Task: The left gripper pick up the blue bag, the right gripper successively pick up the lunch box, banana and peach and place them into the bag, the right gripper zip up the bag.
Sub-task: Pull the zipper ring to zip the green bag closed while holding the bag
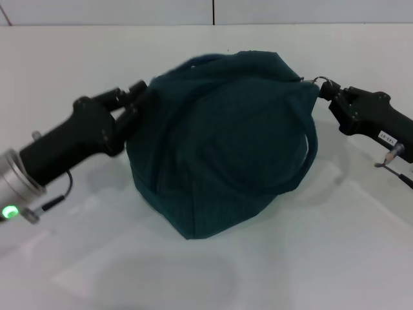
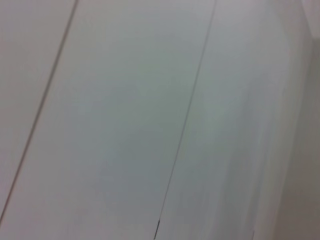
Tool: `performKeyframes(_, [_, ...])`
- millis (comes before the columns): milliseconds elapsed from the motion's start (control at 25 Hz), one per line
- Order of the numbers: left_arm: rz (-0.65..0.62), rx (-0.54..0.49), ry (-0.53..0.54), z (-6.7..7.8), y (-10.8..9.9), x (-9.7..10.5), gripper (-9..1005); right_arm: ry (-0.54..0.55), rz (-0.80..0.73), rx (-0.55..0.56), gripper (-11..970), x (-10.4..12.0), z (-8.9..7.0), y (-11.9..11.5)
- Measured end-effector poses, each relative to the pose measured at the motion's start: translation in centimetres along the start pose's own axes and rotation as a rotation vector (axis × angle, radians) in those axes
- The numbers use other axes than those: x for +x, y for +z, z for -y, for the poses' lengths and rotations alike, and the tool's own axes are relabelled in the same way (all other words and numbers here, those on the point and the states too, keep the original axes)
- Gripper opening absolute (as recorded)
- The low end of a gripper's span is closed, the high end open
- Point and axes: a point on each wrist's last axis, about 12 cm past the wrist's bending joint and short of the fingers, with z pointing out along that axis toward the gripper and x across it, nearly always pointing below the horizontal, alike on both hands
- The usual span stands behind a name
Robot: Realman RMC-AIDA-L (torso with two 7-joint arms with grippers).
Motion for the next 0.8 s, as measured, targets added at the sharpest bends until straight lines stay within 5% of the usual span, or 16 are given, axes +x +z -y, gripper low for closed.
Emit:
performKeyframes(360, [-0.071,0.048,-0.117,-2.6,0.6,-4.5,332,0.013,-0.013,-0.095,16,0.7,-1.6,-0.1])
performKeyframes(800, [-0.425,0.207,-0.221,-3.0,9.2,-7.2,505,0.02,0.016,-0.213,16,0.6,-3.2,-0.3])
